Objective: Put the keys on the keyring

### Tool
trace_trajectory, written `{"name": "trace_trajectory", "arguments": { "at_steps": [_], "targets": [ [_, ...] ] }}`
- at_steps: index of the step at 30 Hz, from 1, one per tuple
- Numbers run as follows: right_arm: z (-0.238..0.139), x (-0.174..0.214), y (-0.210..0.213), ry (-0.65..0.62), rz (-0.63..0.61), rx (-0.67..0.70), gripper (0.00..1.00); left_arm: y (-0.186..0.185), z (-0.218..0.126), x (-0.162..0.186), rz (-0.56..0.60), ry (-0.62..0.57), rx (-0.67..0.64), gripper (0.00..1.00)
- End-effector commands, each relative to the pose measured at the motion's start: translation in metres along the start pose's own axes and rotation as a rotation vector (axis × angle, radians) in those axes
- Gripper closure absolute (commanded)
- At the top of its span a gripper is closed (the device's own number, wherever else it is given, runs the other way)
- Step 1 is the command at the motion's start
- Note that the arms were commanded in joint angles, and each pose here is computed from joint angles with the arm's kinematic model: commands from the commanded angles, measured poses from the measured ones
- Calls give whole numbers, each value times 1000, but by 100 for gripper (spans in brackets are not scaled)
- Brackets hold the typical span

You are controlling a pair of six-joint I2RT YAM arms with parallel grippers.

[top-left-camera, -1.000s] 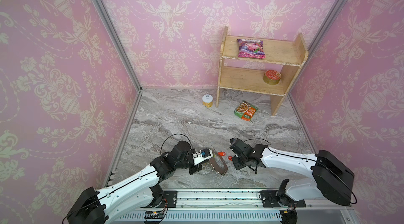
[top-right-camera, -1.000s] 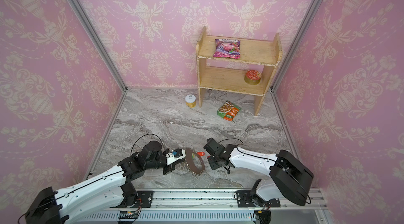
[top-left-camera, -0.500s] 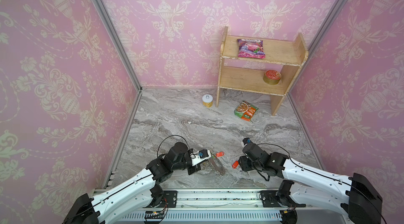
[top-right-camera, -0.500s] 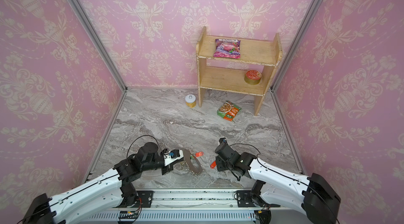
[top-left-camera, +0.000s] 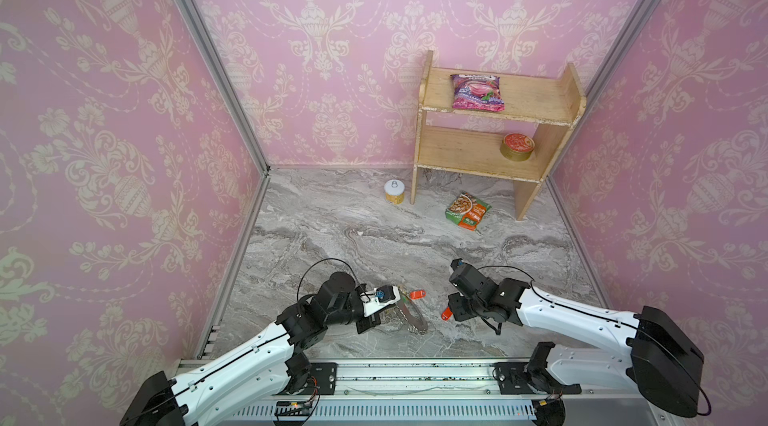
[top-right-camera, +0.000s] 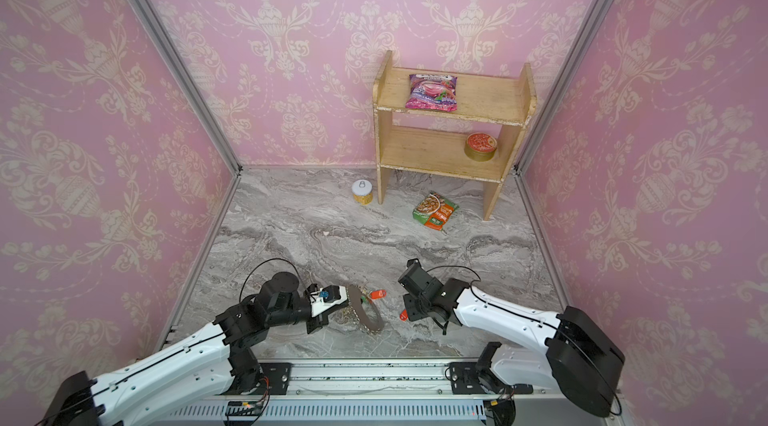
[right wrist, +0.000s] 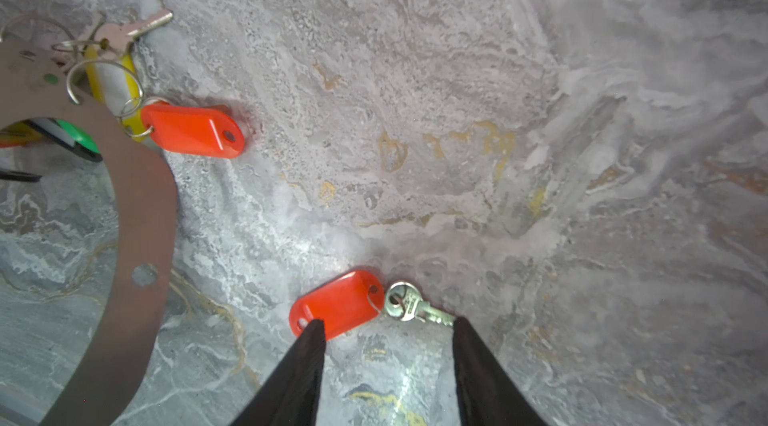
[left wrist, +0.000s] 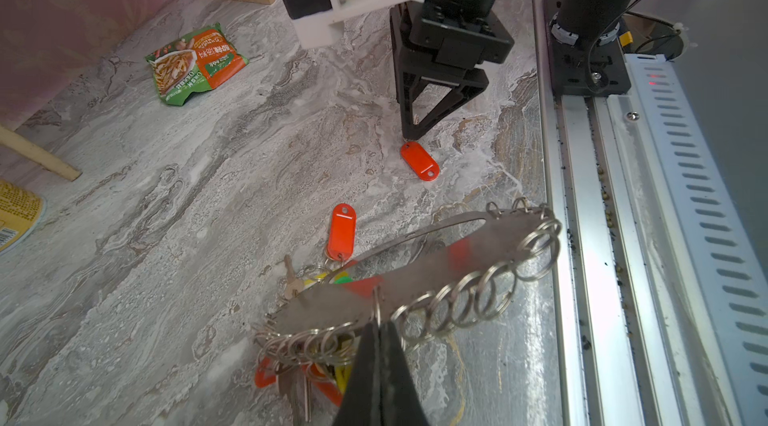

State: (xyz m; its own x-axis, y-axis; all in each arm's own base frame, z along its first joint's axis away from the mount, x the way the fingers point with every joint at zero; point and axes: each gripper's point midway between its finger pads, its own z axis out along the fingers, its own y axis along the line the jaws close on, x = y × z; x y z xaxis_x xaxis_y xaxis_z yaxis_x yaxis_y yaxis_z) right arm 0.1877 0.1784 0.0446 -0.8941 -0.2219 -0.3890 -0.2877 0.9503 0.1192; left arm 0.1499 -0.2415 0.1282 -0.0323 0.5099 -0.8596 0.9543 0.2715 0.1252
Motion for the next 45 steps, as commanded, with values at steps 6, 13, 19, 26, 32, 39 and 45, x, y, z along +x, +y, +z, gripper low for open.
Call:
{"name": "trace_trajectory", "arguments": {
  "at_steps": [6,13,19,26,32,39,45],
  "targets": [
    [12,-5,10,57,-52,-96,43,-4,-1,-14,5,-61,19,100],
    [24,-1,9,108,-14,-110,41,-4,-2,-14,7,-61,15,100],
    [19,13,7,138,45,-124,40,-4,-2,-15,11,-65,11,100],
    [13,28,14,165,98,-160,39,-4,-2,-16,13,-67,11,100],
    [15,29,26,170,84,-178,38,-4,-3,-17,16,-70,12,100],
    [2,15,8,86,59,-61,41,-4,-4,-18,22,-73,4,100],
    [-11,0,1,-19,10,35,57,-3,-4,-18,26,-74,2,100]
  ]
}}
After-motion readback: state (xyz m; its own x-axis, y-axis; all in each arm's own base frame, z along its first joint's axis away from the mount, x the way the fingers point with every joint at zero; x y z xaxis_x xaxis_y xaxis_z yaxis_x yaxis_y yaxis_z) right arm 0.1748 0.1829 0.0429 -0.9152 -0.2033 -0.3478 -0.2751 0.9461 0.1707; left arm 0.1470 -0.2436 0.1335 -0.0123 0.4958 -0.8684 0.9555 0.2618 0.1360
